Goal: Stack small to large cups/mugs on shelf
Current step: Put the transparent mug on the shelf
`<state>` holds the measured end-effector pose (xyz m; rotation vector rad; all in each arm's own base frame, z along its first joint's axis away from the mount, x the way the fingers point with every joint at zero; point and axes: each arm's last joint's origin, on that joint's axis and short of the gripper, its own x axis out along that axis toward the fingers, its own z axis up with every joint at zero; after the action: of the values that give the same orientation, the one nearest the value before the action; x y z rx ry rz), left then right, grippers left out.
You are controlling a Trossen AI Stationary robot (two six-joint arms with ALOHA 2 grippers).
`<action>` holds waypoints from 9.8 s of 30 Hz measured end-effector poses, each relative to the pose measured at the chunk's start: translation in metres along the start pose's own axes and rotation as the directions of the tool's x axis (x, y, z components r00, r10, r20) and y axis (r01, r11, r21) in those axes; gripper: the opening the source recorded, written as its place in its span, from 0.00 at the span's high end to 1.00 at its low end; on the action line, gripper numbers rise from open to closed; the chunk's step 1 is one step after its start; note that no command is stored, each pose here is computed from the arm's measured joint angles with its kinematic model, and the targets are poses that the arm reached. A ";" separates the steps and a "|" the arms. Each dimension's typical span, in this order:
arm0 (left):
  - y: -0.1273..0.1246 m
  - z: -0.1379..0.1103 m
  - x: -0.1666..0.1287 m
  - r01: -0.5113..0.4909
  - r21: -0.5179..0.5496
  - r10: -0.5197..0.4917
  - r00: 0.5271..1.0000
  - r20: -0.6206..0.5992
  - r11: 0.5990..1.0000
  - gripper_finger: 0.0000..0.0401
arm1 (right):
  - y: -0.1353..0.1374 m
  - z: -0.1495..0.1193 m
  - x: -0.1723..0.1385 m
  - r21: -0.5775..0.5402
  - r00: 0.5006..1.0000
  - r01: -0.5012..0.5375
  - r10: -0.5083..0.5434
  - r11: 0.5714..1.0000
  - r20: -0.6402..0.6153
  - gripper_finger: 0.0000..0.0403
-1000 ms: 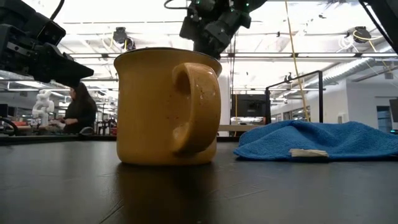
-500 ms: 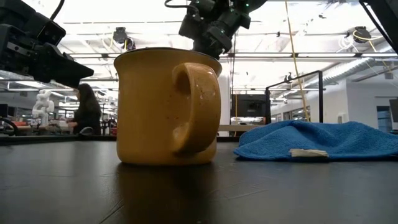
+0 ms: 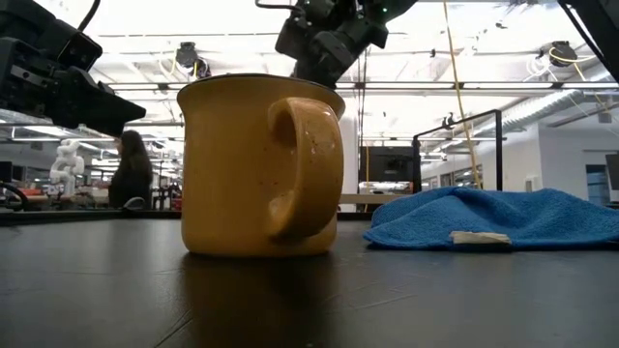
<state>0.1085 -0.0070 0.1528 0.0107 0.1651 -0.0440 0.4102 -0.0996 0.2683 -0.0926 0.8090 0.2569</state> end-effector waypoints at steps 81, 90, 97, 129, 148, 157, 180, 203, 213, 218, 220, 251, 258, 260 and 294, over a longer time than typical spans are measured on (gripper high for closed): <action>0.000 0.000 0.000 0.000 0.000 0.000 1.000 0.000 1.000 0.94 | 0.009 -0.026 0.042 -0.048 0.973 0.141 -0.148 0.989 -0.180 1.00; 0.000 0.000 0.000 0.000 0.000 0.000 1.000 0.000 1.000 0.94 | 0.012 -0.025 0.043 -0.055 0.972 0.137 -0.144 0.989 -0.184 1.00; 0.000 0.000 0.000 0.000 0.000 0.000 1.000 0.000 1.000 0.94 | 0.018 -0.023 0.046 -0.067 0.972 0.133 -0.143 0.989 -0.186 1.00; 0.000 0.000 0.000 0.000 0.000 0.000 1.000 0.000 1.000 0.94 | 0.024 -0.022 0.050 -0.074 0.975 0.116 -0.128 0.990 -0.181 0.91; 0.000 0.000 0.000 0.000 0.000 0.000 1.000 0.000 1.000 0.94 | 0.024 -0.021 0.052 -0.105 0.971 0.149 -0.166 0.983 -0.172 0.82; 0.000 0.000 0.000 0.000 0.000 0.000 1.000 0.000 1.000 0.94 | 0.030 -0.019 0.051 -0.146 0.959 0.159 -0.188 0.976 -0.210 0.90; 0.000 0.000 0.000 0.000 0.000 0.000 1.000 0.000 1.000 0.94 | 0.032 0.010 0.008 -0.082 0.913 0.190 -0.207 0.978 -0.353 1.00; 0.000 0.000 0.000 0.000 0.000 0.000 1.000 0.000 1.000 0.94 | 0.023 -0.013 0.030 0.083 0.869 0.164 -0.104 0.983 -0.484 1.00; 0.000 0.000 0.000 0.000 0.000 0.000 1.000 0.000 1.000 0.94 | 0.015 -0.017 0.035 0.097 0.870 0.177 -0.110 0.979 -0.481 1.00; 0.000 0.000 0.000 0.000 0.000 0.000 1.000 0.000 1.000 0.94 | 0.005 -0.023 0.037 0.133 0.864 0.191 -0.102 0.973 -0.493 1.00; 0.000 0.000 0.000 0.000 0.000 0.000 1.000 0.000 1.000 0.94 | 0.003 -0.023 0.036 0.136 0.864 0.193 -0.103 0.972 -0.493 1.00; 0.000 0.000 0.000 0.000 0.000 0.000 1.000 0.000 1.000 0.94 | 0.005 -0.003 0.015 0.112 0.918 0.224 -0.171 0.968 -0.358 0.66; 0.000 0.000 0.000 0.000 0.000 0.000 1.000 0.000 1.000 0.94 | 0.008 0.006 -0.004 0.116 0.932 0.239 -0.194 0.964 -0.306 0.66; 0.000 0.000 0.000 0.000 0.000 0.000 1.000 0.000 1.000 0.94 | 0.009 0.006 -0.004 0.126 0.932 0.242 -0.194 0.962 -0.308 0.66; 0.000 0.000 0.000 0.000 0.000 0.000 1.000 0.000 1.000 0.94 | -0.016 -0.020 -0.055 0.237 0.871 0.376 -0.255 0.896 -0.420 0.78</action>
<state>0.1085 -0.0070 0.1529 0.0105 0.1647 -0.0437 0.3639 -0.1292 0.2948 0.0248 1.1967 -0.2174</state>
